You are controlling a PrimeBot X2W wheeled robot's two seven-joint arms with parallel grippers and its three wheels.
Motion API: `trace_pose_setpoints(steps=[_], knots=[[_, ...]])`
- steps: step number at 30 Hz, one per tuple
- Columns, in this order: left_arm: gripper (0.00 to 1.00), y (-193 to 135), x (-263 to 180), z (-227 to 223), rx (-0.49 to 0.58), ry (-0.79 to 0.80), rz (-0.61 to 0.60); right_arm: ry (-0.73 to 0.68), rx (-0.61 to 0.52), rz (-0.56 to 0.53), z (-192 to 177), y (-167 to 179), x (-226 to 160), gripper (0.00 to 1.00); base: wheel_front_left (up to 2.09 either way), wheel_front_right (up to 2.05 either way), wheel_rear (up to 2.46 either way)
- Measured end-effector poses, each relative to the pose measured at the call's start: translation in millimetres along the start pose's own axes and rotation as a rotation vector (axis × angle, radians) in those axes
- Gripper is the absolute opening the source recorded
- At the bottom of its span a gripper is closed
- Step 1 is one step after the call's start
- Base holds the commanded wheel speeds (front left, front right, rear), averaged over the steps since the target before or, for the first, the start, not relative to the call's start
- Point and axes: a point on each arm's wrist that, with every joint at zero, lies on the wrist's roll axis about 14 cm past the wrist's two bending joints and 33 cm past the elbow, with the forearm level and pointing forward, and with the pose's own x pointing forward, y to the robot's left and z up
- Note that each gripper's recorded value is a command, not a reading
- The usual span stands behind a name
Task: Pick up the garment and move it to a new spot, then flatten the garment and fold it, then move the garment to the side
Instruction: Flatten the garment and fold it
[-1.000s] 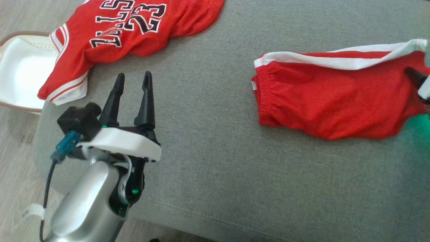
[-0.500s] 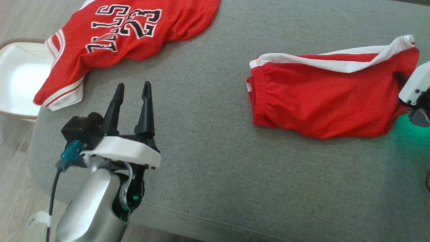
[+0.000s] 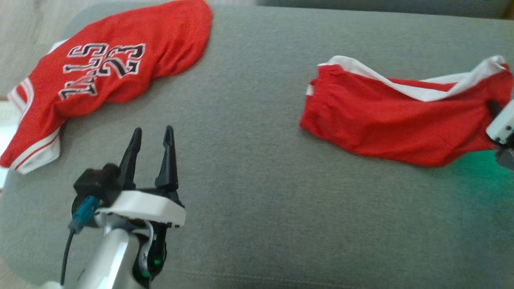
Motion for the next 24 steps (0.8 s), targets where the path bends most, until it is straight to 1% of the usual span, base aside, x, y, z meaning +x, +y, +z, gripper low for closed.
trace_pose_setpoints(steps=[2, 4, 6, 8, 11, 17, 20, 24], knots=[[1.00, -5, -1, -2, -0.010, 0.003, -0.009, -0.028, 0.012, -0.032, 3, -16, -11, 0.00, 0.00, 0.00, 0.00], [1.00, -13, -1, -4, -0.017, 0.006, -0.032, -0.061, 0.034, -0.045, 8, -24, -19, 0.00, 0.00, 0.00, 0.00], [1.00, -20, -1, -4, -0.021, 0.004, -0.052, -0.078, 0.061, -0.043, 11, -26, -24, 0.00, 0.00, 0.00, 0.00], [1.00, -23, 0, -4, -0.020, 0.002, -0.062, -0.093, 0.077, -0.026, 15, -21, -27, 0.00, 0.00, 0.00, 0.00], [1.00, -25, -1, -5, -0.022, 0.003, -0.066, -0.121, 0.078, 0.038, 23, 4, -27, 0.00, 0.00, 0.00, 0.00], [1.00, -14, -7, -9, -0.027, 0.015, -0.034, -0.126, 0.129, 0.241, 37, 87, -24, 0.00, 0.00, 0.00, 0.00], [1.00, -11, -10, -9, -0.032, 0.017, -0.023, -0.090, 0.125, 0.306, 30, 119, -21, 0.00, 0.00, 0.00, 0.00], [1.00, -5, -14, -11, -0.037, 0.022, 0.001, -0.031, 0.122, 0.330, 9, 141, -12, 0.00, 0.00, 0.00, 0.00]])
